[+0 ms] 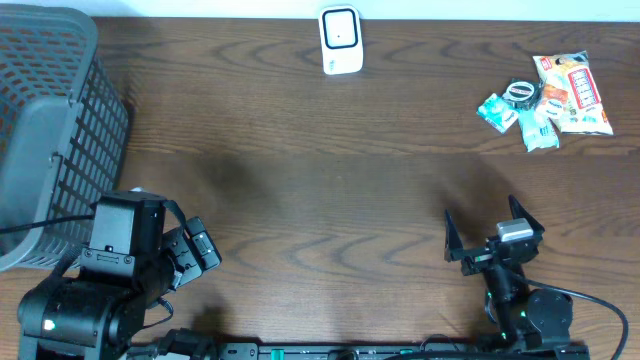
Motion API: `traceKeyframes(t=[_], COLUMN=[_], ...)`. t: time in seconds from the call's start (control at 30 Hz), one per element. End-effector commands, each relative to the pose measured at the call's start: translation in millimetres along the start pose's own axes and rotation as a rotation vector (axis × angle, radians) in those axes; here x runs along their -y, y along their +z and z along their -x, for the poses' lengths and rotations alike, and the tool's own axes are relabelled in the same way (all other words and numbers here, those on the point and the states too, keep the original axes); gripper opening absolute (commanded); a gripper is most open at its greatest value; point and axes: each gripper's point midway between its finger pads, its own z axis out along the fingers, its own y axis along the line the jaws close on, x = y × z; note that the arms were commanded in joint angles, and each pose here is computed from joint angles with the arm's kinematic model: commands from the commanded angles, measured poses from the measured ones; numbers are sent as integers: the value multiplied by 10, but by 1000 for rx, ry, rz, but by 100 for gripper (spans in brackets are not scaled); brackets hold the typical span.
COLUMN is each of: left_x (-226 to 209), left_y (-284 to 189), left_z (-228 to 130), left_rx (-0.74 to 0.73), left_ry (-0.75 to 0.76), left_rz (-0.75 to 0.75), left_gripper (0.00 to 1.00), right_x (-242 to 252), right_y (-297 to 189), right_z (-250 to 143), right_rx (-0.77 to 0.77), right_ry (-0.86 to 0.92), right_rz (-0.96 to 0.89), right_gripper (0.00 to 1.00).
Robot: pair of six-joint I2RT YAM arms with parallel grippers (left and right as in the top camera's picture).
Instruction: Scan the item barcode
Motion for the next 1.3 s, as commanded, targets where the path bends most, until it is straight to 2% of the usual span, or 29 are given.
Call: traceKeyframes(t=[0.0,0.53,1.27], left_x=[-11,-11,-11], left_y=[0,0,0], left_z=[-2,-2,-2], left_rx=[1,1,1], left_ry=[-3,-4,-3], left_rz=[6,6,6], left_gripper=[98,97,98], right_x=[36,159,289], right_y=[39,90,72], right_z=[-116,-402,-415], right_rx=[0,-38,-41], right_ry=[42,104,105], right_rz=[-24,-105,-160], right_gripper=[99,99,99])
